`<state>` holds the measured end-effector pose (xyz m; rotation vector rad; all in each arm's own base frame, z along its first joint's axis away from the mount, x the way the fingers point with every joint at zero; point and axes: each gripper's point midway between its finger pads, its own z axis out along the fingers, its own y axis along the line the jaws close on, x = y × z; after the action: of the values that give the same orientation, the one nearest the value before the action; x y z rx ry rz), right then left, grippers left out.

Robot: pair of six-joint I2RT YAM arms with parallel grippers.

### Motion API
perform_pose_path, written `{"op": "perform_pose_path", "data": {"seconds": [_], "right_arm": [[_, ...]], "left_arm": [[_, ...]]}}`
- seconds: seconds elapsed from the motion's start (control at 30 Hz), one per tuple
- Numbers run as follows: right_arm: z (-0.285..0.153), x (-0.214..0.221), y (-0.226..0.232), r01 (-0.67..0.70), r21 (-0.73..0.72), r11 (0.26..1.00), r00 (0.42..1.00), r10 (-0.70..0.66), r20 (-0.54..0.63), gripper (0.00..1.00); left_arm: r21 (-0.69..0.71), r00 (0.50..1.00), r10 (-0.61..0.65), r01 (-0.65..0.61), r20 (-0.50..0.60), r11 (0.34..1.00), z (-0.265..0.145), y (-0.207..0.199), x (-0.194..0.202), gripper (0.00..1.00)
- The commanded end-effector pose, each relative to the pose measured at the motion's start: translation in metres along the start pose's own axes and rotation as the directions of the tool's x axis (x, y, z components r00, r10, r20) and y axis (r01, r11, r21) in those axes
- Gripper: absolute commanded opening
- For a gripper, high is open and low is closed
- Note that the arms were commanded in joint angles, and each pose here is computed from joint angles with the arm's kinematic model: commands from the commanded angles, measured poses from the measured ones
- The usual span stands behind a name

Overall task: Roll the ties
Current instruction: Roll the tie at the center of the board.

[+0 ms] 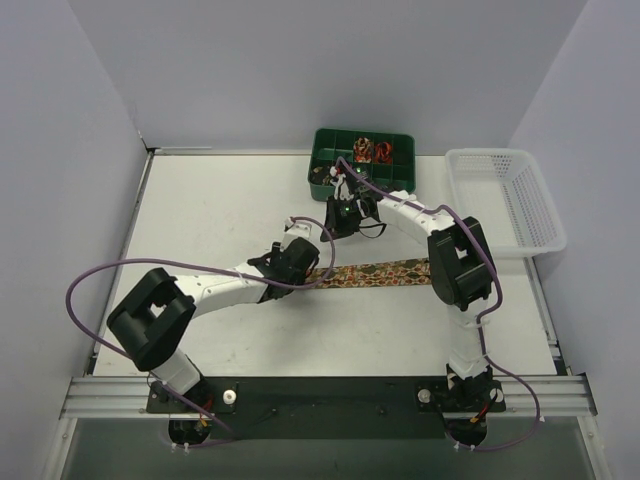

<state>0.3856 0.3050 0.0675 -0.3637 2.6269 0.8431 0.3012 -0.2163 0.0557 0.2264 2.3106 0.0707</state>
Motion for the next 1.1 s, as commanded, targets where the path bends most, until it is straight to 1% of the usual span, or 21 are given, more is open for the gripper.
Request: {"op": "perform_pose_path", "data": {"seconds": [0.0, 0.13, 0.3, 0.37, 0.5, 0.6, 0.7, 0.77, 0.8, 0.87, 0.9, 0.93, 0.97, 1.0, 1.03, 1.07], "right_arm": [[-0.005, -0.006, 0.008, 0.010, -0.023, 1.000, 1.000, -0.010, 0.009, 0.02], [-0.003, -0.006, 0.009, 0.007, -0.028, 1.000, 1.000, -0.006, 0.006, 0.02], [-0.003, -0.004, 0.011, 0.010, -0.033, 0.999, 1.000, -0.010, 0.002, 0.02], [-0.003, -0.003, 0.013, 0.012, -0.037, 0.999, 1.000, -0.012, 0.000, 0.02], [-0.006, -0.005, 0.020, 0.024, -0.044, 0.999, 1.000, -0.023, 0.008, 0.02], [-0.009, -0.006, 0.029, 0.039, -0.056, 0.998, 0.999, -0.038, 0.016, 0.02], [-0.009, -0.005, 0.040, 0.059, -0.074, 0.996, 0.998, -0.058, 0.016, 0.02], [-0.009, -0.004, 0.050, 0.070, -0.091, 0.993, 0.998, -0.069, 0.015, 0.02], [-0.008, -0.002, 0.055, 0.072, -0.105, 0.992, 0.997, -0.072, 0.009, 0.02], [-0.006, 0.001, 0.066, 0.096, -0.120, 0.988, 0.995, -0.096, 0.003, 0.02], [-0.004, 0.004, 0.071, 0.107, -0.128, 0.986, 0.994, -0.108, -0.001, 0.02], [-0.003, 0.006, 0.077, 0.117, -0.136, 0.984, 0.993, -0.118, -0.003, 0.02], [-0.002, 0.006, 0.082, 0.127, -0.143, 0.981, 0.992, -0.129, -0.002, 0.02], [0.001, 0.011, 0.089, 0.139, -0.153, 0.978, 0.990, -0.142, -0.012, 0.02], [0.003, 0.013, 0.094, 0.147, -0.163, 0.976, 0.988, -0.151, -0.017, 0.02], [0.004, 0.014, 0.100, 0.156, -0.169, 0.973, 0.987, -0.161, -0.018, 0.02]], "left_arm": [[0.078, 0.998, -0.057, 0.057, -0.007, 0.995, 0.003, -0.019, 0.005, 0.52], [0.130, 0.995, -0.096, 0.098, -0.024, 0.987, 0.004, -0.028, 0.013, 0.52], [0.111, 0.996, -0.089, 0.092, -0.030, 0.990, 0.008, -0.027, 0.013, 0.52], [0.103, 0.996, -0.091, 0.091, -0.012, 0.990, 0.007, -0.027, 0.003, 0.52], [0.105, 0.995, -0.098, 0.094, 0.033, 0.990, 0.000, -0.023, -0.020, 0.56], [0.131, 0.991, -0.117, 0.107, 0.068, 0.986, -0.010, -0.021, -0.042, 0.59], [0.161, 0.988, -0.131, 0.117, 0.079, 0.980, -0.017, -0.014, -0.057, 0.61], [0.154, 0.985, -0.159, 0.147, 0.071, 0.977, -0.016, 0.000, -0.061, 0.63], [0.187, 0.981, -0.181, 0.167, 0.063, 0.968, -0.021, 0.002, -0.064, 0.65], [0.194, 0.968, -0.245, 0.232, 0.047, 0.953, -0.017, 0.022, -0.066, 0.66], [0.243, 0.962, -0.270, 0.254, 0.033, 0.936, -0.022, 0.023, -0.062, 0.66], [0.263, 0.955, -0.296, 0.280, 0.020, 0.923, -0.022, 0.027, -0.060, 0.69], [0.253, 0.935, -0.355, 0.339, 0.017, 0.906, -0.017, 0.046, -0.062, 0.72], [0.275, 0.924, -0.381, 0.363, 0.014, 0.890, -0.019, 0.051, -0.056, 0.72], [0.326, 0.915, -0.403, 0.385, -0.015, 0.863, -0.021, 0.049, -0.053, 0.73], [0.327, 0.892, -0.451, 0.434, -0.028, 0.839, -0.017, 0.063, -0.051, 0.76]]}}
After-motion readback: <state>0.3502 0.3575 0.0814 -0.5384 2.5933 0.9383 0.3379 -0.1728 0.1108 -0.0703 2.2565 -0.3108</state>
